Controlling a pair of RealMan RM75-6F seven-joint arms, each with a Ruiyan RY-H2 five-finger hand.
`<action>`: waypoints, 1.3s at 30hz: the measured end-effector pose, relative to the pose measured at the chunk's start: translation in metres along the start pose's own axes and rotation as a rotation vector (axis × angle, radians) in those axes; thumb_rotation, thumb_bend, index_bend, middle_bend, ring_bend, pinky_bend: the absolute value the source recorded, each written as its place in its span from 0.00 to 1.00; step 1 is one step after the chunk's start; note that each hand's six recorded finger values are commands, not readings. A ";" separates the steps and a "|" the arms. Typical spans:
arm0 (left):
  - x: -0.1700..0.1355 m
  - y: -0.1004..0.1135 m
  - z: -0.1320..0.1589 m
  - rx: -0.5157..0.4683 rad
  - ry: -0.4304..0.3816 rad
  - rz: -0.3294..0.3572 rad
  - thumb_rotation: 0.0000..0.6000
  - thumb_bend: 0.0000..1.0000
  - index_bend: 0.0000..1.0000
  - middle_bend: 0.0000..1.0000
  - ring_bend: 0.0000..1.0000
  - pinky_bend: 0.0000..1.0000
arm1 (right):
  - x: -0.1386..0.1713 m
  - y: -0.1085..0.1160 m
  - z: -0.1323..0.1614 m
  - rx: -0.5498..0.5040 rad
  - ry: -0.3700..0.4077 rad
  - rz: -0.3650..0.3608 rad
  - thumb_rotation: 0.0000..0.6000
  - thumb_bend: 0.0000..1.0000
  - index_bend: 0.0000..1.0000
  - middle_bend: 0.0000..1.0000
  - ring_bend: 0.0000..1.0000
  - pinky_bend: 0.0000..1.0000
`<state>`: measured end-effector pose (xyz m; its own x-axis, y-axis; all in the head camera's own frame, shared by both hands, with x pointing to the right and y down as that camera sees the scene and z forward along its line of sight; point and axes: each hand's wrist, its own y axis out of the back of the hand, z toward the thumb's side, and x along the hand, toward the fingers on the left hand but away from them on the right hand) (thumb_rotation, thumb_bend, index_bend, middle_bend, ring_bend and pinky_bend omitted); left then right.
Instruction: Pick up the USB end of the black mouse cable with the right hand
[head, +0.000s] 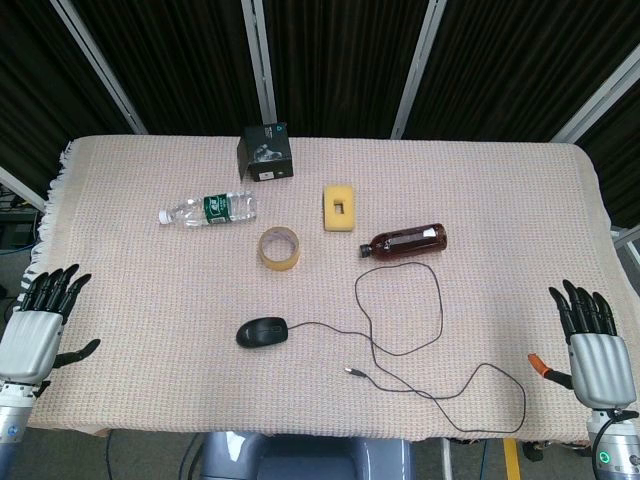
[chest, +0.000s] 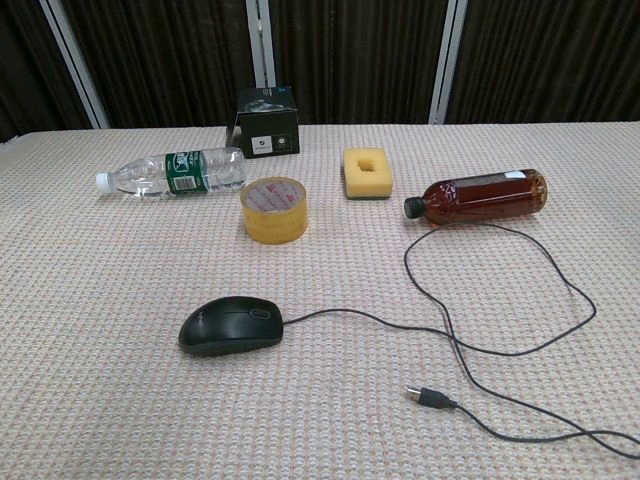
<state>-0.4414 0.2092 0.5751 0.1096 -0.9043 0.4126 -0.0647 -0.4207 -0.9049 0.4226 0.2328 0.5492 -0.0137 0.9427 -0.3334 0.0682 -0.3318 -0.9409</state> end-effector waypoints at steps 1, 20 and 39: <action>0.000 0.000 0.000 0.000 -0.001 0.000 1.00 0.15 0.09 0.00 0.00 0.00 | 0.000 0.000 -0.001 0.000 -0.002 0.001 1.00 0.11 0.06 0.00 0.00 0.00; 0.001 -0.002 0.001 -0.008 -0.002 -0.008 1.00 0.16 0.09 0.00 0.00 0.00 | 0.002 0.000 -0.001 -0.005 0.000 0.011 1.00 0.11 0.06 0.00 0.00 0.00; 0.000 -0.003 0.001 -0.006 0.013 -0.018 1.00 0.15 0.09 0.00 0.00 0.00 | -0.002 0.005 0.027 -0.121 0.211 0.041 1.00 0.11 0.10 0.00 0.00 0.00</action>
<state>-0.4404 0.2102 0.5782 0.0981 -0.8974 0.4302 -0.0682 -0.4373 -0.8967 0.3957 0.2281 0.5436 0.1998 0.9192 -0.3392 0.1837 -0.3752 -0.9086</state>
